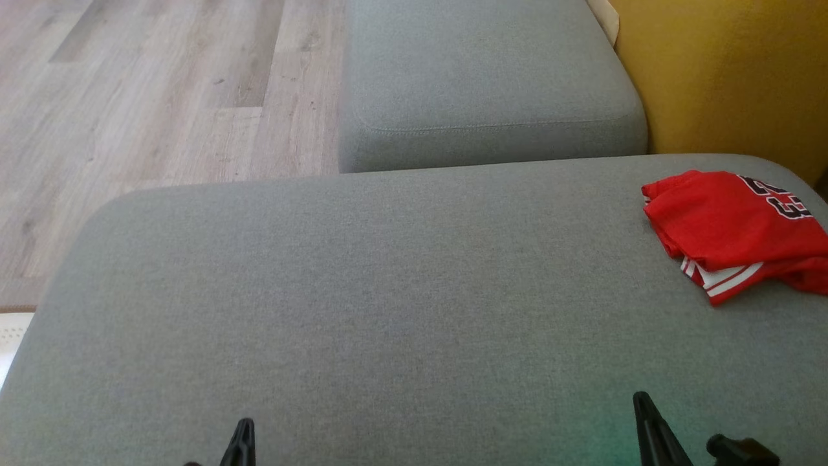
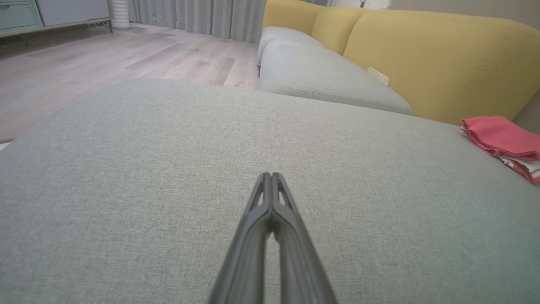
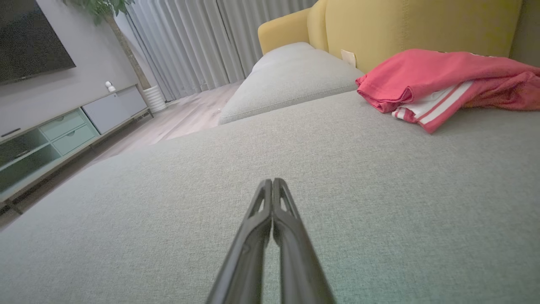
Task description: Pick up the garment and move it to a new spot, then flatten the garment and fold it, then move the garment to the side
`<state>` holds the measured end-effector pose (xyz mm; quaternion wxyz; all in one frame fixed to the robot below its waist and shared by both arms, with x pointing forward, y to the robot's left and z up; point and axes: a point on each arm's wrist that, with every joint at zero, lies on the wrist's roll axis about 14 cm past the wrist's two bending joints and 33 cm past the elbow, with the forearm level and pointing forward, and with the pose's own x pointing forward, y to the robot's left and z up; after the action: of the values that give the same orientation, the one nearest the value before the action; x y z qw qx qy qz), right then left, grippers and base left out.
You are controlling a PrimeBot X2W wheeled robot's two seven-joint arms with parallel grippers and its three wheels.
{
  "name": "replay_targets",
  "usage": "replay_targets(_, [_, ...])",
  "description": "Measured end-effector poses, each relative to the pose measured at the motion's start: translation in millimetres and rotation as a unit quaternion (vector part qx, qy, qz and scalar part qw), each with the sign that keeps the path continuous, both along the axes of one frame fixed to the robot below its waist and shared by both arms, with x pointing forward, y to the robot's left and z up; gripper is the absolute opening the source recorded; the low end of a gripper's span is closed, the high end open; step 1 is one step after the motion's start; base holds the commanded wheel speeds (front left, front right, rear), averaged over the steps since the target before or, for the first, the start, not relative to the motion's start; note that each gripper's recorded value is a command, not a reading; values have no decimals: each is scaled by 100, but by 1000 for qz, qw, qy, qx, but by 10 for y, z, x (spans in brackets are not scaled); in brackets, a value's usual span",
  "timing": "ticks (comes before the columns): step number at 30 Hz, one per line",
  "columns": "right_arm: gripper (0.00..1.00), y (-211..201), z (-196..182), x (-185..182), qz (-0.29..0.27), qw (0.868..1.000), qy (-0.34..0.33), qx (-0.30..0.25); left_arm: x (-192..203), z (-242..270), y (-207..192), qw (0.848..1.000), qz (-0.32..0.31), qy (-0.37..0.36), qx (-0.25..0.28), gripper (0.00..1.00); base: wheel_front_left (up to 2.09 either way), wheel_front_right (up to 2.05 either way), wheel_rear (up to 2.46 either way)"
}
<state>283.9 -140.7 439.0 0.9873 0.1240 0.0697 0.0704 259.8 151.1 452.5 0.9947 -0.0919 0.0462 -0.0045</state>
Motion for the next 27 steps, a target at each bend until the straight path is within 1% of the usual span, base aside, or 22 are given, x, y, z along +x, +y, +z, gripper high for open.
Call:
replay_targets(13, [0,-102,11,101,-34,996,17,75,125,-38,65,996,18,20,-81,0,0,0,0])
replay_targets(27, [0,-192,54,227,-63,986,27,152,256,-45,105,985,31,33,-165,0,0,0,0])
